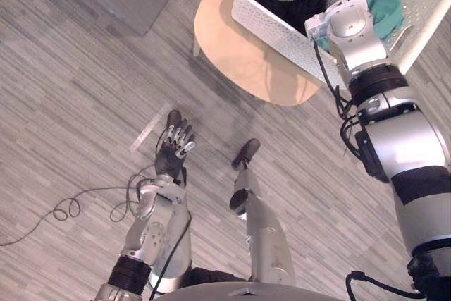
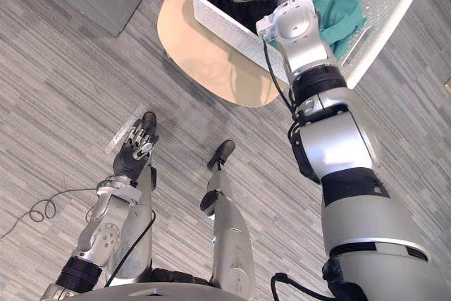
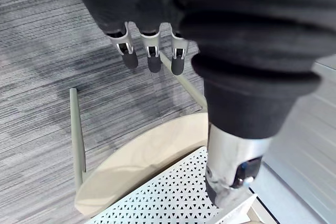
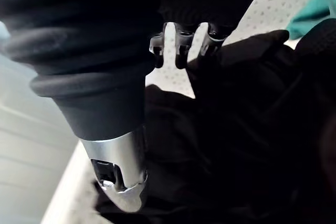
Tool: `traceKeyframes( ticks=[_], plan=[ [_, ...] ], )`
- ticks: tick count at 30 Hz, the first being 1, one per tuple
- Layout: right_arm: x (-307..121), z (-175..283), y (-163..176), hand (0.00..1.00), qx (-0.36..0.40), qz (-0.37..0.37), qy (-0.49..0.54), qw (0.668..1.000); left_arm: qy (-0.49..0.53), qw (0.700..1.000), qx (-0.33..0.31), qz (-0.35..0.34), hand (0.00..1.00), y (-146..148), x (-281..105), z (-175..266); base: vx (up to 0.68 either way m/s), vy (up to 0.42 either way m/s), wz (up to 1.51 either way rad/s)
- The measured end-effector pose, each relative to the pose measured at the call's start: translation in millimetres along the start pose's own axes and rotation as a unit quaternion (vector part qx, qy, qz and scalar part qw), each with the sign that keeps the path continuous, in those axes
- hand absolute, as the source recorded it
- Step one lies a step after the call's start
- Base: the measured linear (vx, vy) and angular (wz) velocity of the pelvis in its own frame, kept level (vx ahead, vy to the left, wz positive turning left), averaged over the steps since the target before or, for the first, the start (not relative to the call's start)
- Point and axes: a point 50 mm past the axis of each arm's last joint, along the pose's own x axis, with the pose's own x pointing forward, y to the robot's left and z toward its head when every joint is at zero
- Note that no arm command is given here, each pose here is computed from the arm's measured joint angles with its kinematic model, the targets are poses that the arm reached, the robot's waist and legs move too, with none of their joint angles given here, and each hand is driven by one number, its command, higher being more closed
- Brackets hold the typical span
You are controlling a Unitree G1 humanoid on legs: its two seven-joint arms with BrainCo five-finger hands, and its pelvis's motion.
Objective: Pick up the laundry basket with both hands and put the clothes into the washing machine.
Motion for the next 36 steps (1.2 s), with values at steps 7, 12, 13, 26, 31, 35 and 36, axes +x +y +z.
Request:
traceKeyframes(
  ticks=[7,12,13,26,31,35,36],
  plan=[
    [0,-9,-4,0.00,-0.127,0.008,0.027,0.992,-0.016,1.000,-0.011,-0.006,0.00,-8,2,5,0.03,0.090,0.07],
    [-1,-16,-1,0.00,-0.134,0.018,0.041,0.990,-0.041,0.998,-0.028,-0.025,0.00,-21,4,13,0.01,0.088,-0.01],
    [-2,-18,2,0.00,-0.134,0.022,0.046,0.990,-0.042,0.998,-0.031,-0.025,0.00,-22,4,12,0.00,0.079,0.01],
    [-2,-18,0,1.00,-0.063,0.010,0.051,0.997,-0.075,0.994,-0.060,-0.045,0.00,-39,5,22,-0.01,0.073,0.01],
    [-6,-24,-1,1.00,0.049,-0.015,0.050,0.997,-0.081,0.993,-0.082,-0.040,0.00,-42,6,22,-0.03,0.059,0.00],
    [-11,-33,-2,1.00,0.139,-0.044,0.059,0.987,-0.083,0.992,-0.086,-0.037,0.00,-43,7,22,-0.04,0.054,0.00],
    [-13,-37,-3,1.00,0.174,-0.057,0.065,0.981,-0.083,0.992,-0.086,-0.036,0.00,-42,7,22,-0.05,0.063,0.00]
  ],
)
